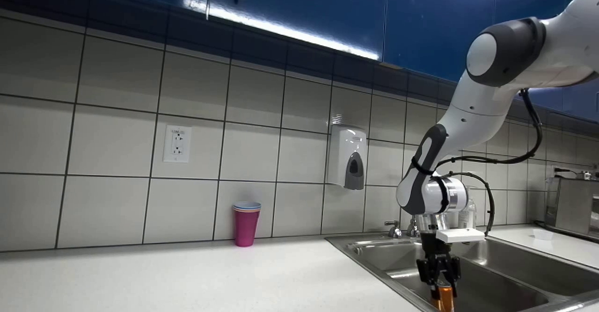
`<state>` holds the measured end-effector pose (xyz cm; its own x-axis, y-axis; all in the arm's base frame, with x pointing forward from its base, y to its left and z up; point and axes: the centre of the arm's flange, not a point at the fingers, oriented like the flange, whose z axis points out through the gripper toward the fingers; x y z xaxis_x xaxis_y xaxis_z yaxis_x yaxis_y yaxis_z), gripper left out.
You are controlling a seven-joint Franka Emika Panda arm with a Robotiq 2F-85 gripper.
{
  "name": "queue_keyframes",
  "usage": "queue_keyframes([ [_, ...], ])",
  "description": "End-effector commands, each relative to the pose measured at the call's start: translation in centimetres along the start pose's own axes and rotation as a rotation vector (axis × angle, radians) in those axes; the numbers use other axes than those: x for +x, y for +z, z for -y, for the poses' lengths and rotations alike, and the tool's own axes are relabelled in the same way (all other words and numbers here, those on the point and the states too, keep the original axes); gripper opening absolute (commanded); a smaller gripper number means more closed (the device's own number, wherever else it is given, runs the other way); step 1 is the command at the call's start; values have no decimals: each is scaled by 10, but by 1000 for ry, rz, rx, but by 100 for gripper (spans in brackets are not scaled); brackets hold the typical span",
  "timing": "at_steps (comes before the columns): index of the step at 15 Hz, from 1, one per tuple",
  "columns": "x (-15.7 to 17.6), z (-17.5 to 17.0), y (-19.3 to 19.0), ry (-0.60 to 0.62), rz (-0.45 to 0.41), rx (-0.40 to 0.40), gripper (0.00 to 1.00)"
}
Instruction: Put the can in the left sink
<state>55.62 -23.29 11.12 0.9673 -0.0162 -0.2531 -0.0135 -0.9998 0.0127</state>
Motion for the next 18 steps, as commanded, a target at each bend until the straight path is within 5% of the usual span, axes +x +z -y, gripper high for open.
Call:
queue_keyframes([
  [1, 3, -4, -1, 14, 16, 19, 96],
  [18, -23, 13, -68, -57, -102, -5, 100],
])
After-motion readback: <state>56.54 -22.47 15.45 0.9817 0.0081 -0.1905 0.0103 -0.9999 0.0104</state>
